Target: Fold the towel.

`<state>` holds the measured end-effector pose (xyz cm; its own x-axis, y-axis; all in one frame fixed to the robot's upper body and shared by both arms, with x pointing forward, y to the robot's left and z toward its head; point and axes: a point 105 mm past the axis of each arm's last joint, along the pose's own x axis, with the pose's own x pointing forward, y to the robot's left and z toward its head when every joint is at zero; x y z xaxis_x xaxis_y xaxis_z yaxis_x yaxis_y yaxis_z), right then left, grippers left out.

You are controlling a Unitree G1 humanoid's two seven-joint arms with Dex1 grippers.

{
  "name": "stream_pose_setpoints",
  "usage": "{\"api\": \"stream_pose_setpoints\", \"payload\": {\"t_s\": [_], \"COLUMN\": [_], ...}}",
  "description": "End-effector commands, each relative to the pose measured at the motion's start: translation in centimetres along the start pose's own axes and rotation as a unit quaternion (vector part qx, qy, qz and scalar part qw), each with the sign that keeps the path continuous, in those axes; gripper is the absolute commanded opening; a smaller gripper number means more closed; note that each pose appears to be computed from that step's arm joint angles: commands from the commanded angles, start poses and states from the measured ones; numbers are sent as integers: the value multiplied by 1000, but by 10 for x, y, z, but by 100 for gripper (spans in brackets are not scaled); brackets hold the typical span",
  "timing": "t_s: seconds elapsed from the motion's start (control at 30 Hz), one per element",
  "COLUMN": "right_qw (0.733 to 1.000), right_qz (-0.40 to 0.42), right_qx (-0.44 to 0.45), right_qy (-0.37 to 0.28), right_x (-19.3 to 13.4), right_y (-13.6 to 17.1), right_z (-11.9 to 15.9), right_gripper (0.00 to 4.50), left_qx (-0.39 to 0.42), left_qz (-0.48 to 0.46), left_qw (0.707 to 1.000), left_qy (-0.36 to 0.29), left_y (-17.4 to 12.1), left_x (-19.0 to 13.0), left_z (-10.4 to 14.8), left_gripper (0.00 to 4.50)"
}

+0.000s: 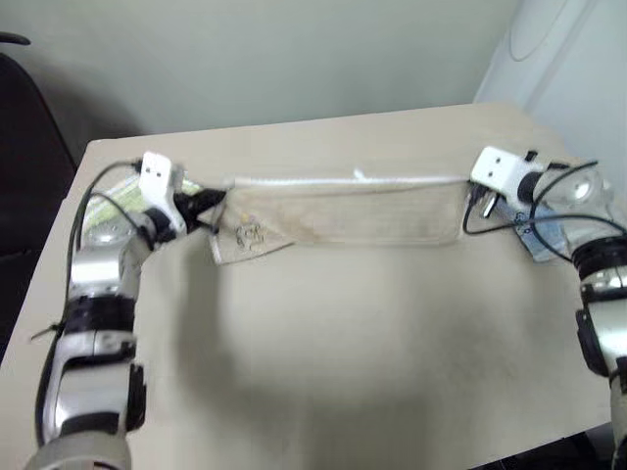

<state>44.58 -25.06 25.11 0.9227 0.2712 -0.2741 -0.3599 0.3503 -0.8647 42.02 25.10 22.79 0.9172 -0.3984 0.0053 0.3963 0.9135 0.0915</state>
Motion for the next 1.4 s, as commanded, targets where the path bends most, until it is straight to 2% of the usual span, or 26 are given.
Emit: {"api": "stream_pose_setpoints", "payload": {"t_s": [0.03,0.17,0.23,0.3,0.43,0.53,0.63,0.7,0.8,0.9,1.0,1.1,1.23,1.33,1.4], "right_qw": [990,980,982,988,997,994,988,979,969,960,962,976,990,993,995], "right_qz": [-141,-197,-188,-150,-23,80,133,186,230,262,256,205,123,106,68], "right_qx": [-12,-16,-21,-21,-2,15,40,63,89,97,93,69,63,58,56], "right_qy": [21,-4,-19,-37,-77,-74,-67,-49,-34,-21,-17,-13,1,15,40], "right_x": [-36,-57,-64,-66,-67,-75,-87,-100,-114,-121,-117,-94,-53,-30,-13], "right_y": [-76,-111,-114,-104,-54,-1,29,58,79,90,87,73,50,48,42], "right_z": [1,19,24,22,9,-10,-17,-30,-36,-39,-40,-39,-37,-36,-39], "right_gripper": [0,0,0,0,0,0,0,0,0,0,0,0,0,0,0], "left_qx": [-15,-42,-31,-11,18,16,20,16,2,-28,-41,-29,8,33,18], "left_qz": [117,143,125,83,3,-38,-70,-118,-151,-136,-121,-82,20,55,76], "left_qw": [986,972,973,979,989,995,996,993,986,985,987,989,989,985,986], "left_qy": [-120,-181,-193,-186,-147,-92,-50,11,76,100,102,120,149,158,148], "left_y": [47,63,62,55,39,29,16,-4,-23,-26,-25,-15,18,30,37], "left_x": [-11,-18,-22,-26,-40,-61,-80,-105,-133,-149,-154,-149,-126,-104,-84], "left_z": [78,118,128,125,95,58,32,0,-33,-45,-49,-59,-76,-83,-82], "left_gripper": [3,3,3,3,3,3,3,3,3,3,3,3,3,3,3]}}
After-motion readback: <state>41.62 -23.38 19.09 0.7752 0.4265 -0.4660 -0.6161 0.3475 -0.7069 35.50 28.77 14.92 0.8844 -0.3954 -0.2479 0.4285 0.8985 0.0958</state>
